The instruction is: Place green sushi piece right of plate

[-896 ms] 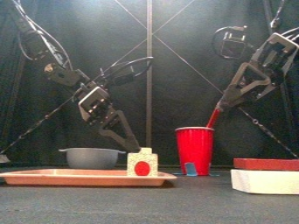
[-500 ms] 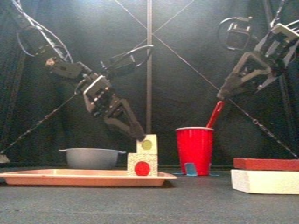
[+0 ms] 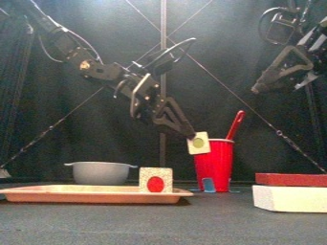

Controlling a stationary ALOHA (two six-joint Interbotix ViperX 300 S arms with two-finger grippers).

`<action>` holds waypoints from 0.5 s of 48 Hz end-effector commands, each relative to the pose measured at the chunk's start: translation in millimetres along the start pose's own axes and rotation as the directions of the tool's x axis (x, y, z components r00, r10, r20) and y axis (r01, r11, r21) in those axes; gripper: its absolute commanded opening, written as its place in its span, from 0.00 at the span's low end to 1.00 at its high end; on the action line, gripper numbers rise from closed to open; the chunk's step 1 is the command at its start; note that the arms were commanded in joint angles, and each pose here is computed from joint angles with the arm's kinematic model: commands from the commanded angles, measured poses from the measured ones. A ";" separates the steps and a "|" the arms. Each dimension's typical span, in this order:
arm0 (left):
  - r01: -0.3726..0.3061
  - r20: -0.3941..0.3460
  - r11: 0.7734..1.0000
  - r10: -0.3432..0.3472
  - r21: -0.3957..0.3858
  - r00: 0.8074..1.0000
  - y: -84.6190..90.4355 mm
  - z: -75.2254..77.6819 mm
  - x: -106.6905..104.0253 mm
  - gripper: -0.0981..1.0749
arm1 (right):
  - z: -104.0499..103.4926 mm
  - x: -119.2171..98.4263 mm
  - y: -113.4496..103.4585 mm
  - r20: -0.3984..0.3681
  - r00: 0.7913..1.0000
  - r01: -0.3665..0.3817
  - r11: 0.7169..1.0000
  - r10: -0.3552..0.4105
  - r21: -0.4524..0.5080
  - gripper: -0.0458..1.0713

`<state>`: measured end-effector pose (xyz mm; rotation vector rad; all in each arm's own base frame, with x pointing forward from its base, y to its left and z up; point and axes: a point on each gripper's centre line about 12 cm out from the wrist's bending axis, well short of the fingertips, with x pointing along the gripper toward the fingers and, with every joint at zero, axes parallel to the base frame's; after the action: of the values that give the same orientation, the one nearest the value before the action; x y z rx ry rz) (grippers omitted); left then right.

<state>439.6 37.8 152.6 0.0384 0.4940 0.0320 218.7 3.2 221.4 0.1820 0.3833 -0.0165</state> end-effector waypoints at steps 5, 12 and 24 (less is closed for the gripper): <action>-0.006 0.046 1.000 0.006 0.006 0.999 4.5 18.8 22.6 0.49 | -3.8 0.4 -0.5 -0.008 1.000 0.000 1.000 0.000 0.015 0.66; -0.006 0.047 1.000 0.005 0.007 0.999 5.0 19.6 34.0 0.49 | -5.8 0.6 -0.8 -0.013 1.000 0.000 1.000 0.000 0.019 0.66; 0.004 0.021 1.000 -0.004 0.009 1.000 0.3 9.0 43.8 0.49 | -7.5 1.1 -1.2 -0.015 1.000 0.000 1.000 0.000 0.032 0.66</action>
<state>475.5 39.7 127.9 0.0450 0.5095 0.0253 214.9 3.2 210.8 0.2076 0.4108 -0.0238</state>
